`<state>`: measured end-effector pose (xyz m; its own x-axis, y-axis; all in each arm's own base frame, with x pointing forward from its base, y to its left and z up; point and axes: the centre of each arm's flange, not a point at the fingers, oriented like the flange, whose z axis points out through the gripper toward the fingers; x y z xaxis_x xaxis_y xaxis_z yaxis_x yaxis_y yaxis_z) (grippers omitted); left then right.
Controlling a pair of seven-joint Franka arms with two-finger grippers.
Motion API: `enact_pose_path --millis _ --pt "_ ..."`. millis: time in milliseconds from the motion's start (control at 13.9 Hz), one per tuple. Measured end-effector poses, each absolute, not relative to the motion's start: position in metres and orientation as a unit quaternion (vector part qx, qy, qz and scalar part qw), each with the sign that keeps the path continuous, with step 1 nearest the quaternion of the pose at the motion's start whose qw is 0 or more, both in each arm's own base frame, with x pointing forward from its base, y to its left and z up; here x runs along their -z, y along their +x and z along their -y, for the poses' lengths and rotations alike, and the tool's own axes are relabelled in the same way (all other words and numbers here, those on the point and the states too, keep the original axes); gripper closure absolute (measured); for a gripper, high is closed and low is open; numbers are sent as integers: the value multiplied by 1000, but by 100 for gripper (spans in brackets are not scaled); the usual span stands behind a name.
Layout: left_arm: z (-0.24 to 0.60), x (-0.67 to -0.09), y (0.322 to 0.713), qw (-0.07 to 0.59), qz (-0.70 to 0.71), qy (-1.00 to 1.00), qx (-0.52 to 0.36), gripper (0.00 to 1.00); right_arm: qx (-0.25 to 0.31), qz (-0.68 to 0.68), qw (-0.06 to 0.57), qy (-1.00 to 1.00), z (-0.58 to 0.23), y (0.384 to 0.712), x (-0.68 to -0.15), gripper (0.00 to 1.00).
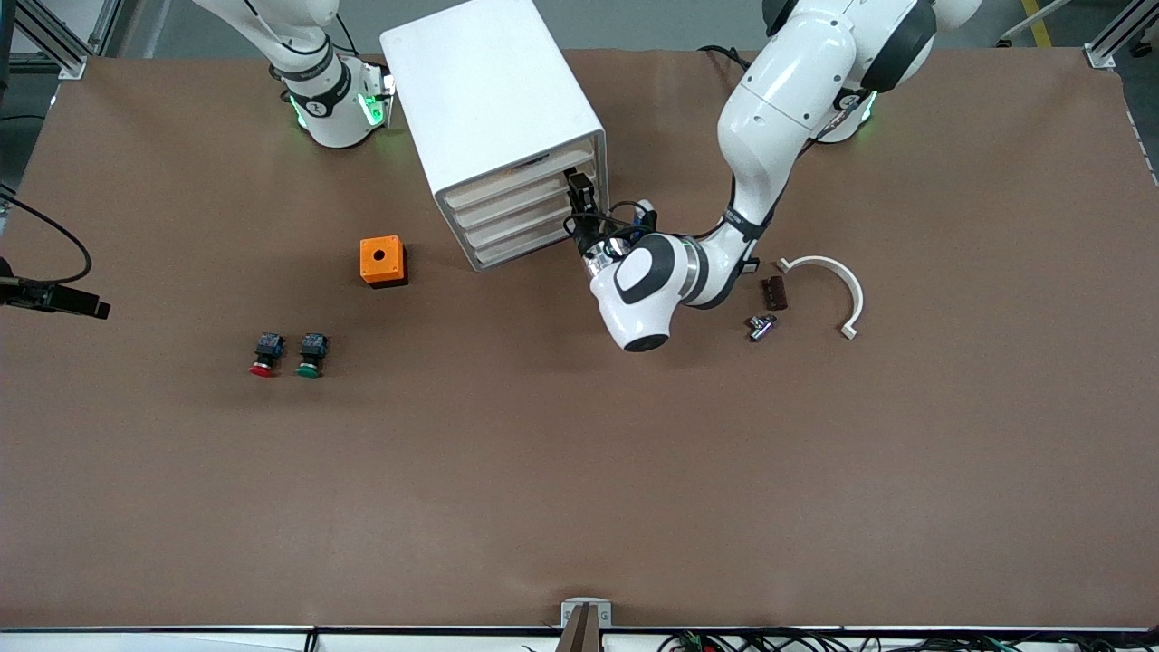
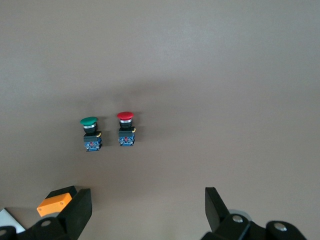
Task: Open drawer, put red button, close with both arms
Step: 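Pull the drawer open with the left gripper while the right gripper approaches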
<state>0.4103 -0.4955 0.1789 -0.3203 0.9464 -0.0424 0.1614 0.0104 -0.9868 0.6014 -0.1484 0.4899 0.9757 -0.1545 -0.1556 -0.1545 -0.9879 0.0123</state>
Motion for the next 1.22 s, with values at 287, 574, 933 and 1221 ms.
enact_pose_path --millis 287,574,933,1221 --pt "497 -176 406 370 607 -454 -536 87 101 66 7 993 143 615 -453 0" --pt "494 -176 409 373 611 -449 -535 92 98 59 10 993 134 622 -439 0" --pt "479 -176 427 364 619 -439 -540 92 77 89 16 993 108 612 -401 0" --pt "449 -179 466 333 642 -419 -550 90 43 88 17 995 97 576 -361 0"
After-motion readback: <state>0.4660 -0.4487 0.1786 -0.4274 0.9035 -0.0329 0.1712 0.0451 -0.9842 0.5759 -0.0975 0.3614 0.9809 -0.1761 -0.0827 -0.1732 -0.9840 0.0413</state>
